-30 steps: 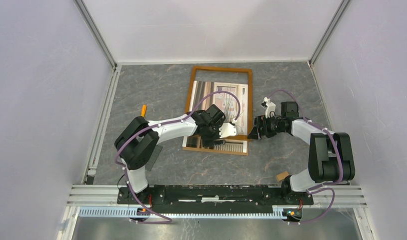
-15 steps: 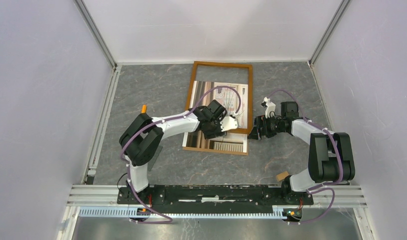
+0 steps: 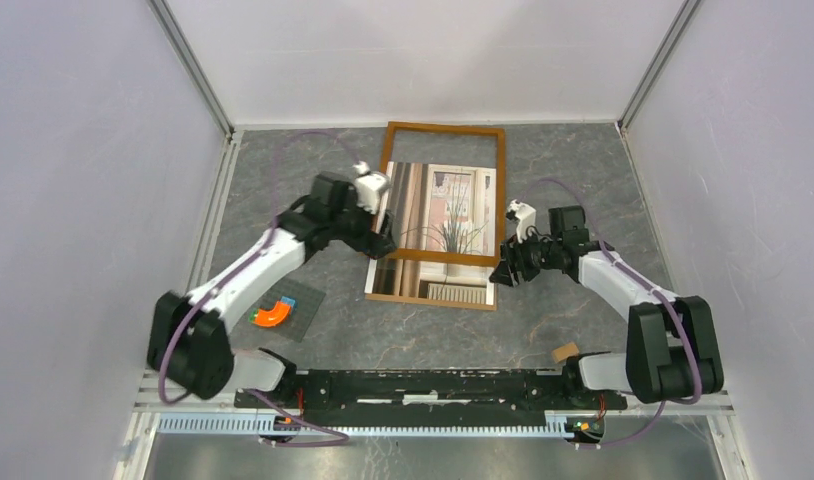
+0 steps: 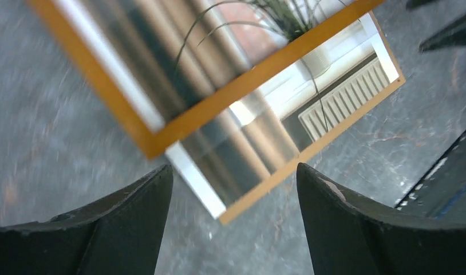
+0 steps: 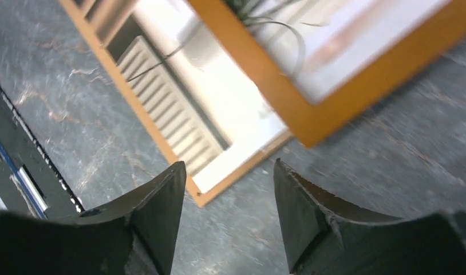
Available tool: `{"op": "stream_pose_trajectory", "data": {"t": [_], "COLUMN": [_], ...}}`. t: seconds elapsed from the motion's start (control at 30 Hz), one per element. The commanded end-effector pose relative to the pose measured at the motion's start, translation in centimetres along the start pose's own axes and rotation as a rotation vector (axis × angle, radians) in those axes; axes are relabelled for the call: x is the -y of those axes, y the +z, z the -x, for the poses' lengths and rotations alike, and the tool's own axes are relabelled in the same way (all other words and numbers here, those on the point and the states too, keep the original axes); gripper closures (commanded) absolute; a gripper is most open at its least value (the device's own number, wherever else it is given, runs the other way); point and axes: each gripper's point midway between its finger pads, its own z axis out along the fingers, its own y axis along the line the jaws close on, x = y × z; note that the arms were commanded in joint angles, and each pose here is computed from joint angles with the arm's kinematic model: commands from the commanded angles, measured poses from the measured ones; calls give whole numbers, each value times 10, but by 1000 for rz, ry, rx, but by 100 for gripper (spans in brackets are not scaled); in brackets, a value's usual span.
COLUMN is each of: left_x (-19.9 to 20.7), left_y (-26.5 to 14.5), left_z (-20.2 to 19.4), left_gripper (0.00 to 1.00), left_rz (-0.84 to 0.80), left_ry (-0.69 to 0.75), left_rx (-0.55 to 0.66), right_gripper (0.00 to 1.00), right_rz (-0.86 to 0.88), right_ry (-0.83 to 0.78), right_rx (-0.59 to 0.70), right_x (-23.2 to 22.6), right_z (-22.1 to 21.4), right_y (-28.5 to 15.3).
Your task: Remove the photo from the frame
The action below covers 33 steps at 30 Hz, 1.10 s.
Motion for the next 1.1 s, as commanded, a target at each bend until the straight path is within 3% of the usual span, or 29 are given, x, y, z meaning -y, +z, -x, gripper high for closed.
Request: {"op": "stream_pose_trajectory", "data": {"t": [0.0, 0.17, 0.3, 0.63, 1.07], "left_x": [5, -8, -10, -31, -32], "left_y": [-36, -46, -36, -8, 19], "left_z": [-37, -83, -94, -109, -108], "left_gripper": [15, 16, 18, 26, 42], "left_rz": [-54, -53, -69, -48, -129], "left_ry": [-352, -617, -727, -800, -860], "left_rx": [5, -37, -10, -36, -58], "right_gripper": [39, 43, 48, 56, 58], "right_rz": [49, 93, 107, 79, 36], "right_ry": [-169, -243, -289, -404, -429], "right_rx": [-13, -68, -102, -140, -232], "right_x": [-26, -47, -54, -61, -50], "right_z": [-3, -16, -16, -13, -43], "right_y": [11, 29, 44, 70, 79]}}
